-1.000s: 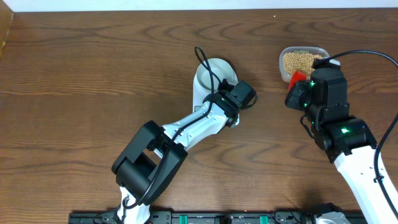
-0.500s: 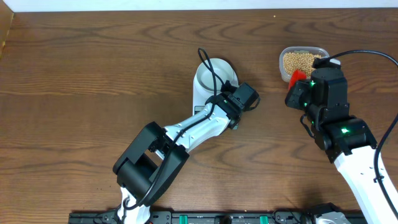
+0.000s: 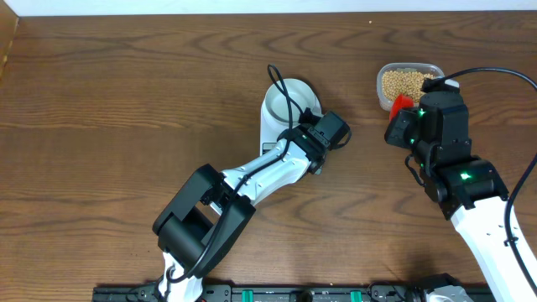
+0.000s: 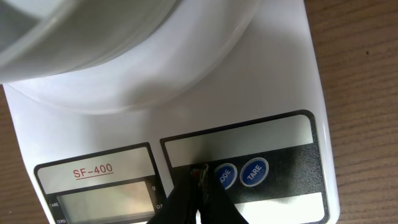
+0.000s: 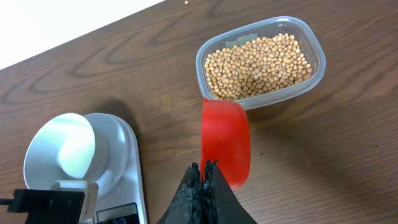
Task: Scoop item into bowl and weigh 50g on scale
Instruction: 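Hold the left gripper pressed on the scale button until display lights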
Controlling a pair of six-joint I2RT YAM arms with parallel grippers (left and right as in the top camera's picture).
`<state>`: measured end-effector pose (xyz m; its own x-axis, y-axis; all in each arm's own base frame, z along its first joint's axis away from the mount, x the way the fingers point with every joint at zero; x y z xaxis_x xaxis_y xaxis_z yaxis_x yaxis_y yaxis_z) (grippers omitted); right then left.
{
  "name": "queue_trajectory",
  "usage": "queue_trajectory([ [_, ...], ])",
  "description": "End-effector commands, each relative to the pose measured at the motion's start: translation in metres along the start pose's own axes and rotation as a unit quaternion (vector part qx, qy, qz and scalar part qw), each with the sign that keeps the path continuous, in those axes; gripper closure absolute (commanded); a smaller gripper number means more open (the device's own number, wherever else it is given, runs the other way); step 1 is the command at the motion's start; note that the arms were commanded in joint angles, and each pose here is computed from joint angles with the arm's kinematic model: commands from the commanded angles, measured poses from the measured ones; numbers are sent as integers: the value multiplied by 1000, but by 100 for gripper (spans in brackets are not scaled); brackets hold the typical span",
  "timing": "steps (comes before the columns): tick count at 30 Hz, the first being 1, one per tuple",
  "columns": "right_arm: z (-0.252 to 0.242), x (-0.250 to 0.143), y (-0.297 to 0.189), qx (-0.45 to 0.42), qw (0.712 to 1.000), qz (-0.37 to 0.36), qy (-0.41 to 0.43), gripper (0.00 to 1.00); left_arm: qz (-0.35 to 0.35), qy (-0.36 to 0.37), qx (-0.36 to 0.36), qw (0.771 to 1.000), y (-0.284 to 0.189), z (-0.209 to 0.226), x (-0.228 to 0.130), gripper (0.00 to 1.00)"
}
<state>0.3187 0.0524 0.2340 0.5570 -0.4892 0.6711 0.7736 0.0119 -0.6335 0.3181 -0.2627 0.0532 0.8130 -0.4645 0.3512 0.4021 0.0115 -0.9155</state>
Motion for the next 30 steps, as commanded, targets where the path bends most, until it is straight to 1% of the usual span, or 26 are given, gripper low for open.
queue_trajectory([
  [1, -1, 6, -1, -6, 1000, -11, 9, 99, 25, 15, -3, 1000, 14, -4, -11, 93],
  [9, -1, 6, -1, -6, 1000, -11, 9, 99, 29, 4, 0, 1000, 15, 3, -11, 93],
  [30, -2, 7, -1, -7, 1000, -12, 7, 99, 31, 5, 0, 1000, 16, 3, -12, 93],
])
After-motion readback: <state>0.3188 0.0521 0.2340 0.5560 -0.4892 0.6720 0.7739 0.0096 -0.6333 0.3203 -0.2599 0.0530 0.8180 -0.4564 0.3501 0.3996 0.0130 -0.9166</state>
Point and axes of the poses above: each gripper's point midway between its finger pads, its own y axis out along the fingers, its own z axis along the line the jaws close on, x = y × z, the point moved 4 cm from there along -y, back along the fingers, and after that the axes turned 11 degrees about y, right-handed, at the moved point
